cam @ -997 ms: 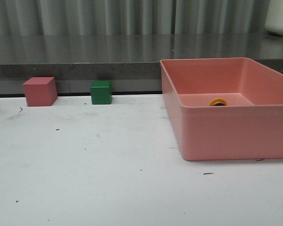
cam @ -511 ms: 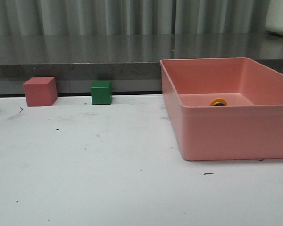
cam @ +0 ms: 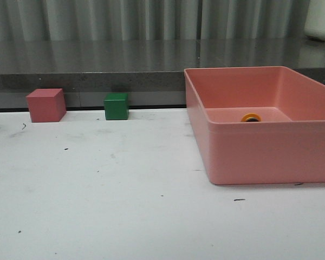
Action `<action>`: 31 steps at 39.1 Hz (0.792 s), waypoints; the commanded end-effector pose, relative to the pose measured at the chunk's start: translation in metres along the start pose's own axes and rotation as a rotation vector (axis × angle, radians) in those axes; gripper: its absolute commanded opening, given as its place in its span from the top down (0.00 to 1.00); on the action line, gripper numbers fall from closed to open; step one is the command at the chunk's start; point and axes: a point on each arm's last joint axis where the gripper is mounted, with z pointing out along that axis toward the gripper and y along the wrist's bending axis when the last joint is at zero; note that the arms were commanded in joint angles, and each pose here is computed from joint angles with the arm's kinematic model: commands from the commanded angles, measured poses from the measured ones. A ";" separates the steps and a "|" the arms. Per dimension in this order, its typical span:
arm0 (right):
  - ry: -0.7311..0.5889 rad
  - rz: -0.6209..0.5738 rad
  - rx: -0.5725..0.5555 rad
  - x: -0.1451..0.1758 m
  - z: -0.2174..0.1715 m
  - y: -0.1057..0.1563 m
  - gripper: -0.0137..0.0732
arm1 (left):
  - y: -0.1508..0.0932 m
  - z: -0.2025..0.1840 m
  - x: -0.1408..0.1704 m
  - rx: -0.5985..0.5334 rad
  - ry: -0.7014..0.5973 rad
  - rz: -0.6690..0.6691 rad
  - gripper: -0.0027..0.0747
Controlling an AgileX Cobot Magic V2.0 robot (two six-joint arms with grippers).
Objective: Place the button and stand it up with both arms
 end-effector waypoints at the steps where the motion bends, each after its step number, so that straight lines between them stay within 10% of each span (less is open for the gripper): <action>1: -0.095 -0.002 0.002 -0.017 0.003 0.001 0.10 | -0.001 -0.001 -0.020 0.003 -0.112 -0.006 0.07; 31: 0.510 -0.039 -0.088 -0.012 0.176 0.037 0.10 | -0.001 -0.001 -0.018 0.003 -0.099 -0.006 0.07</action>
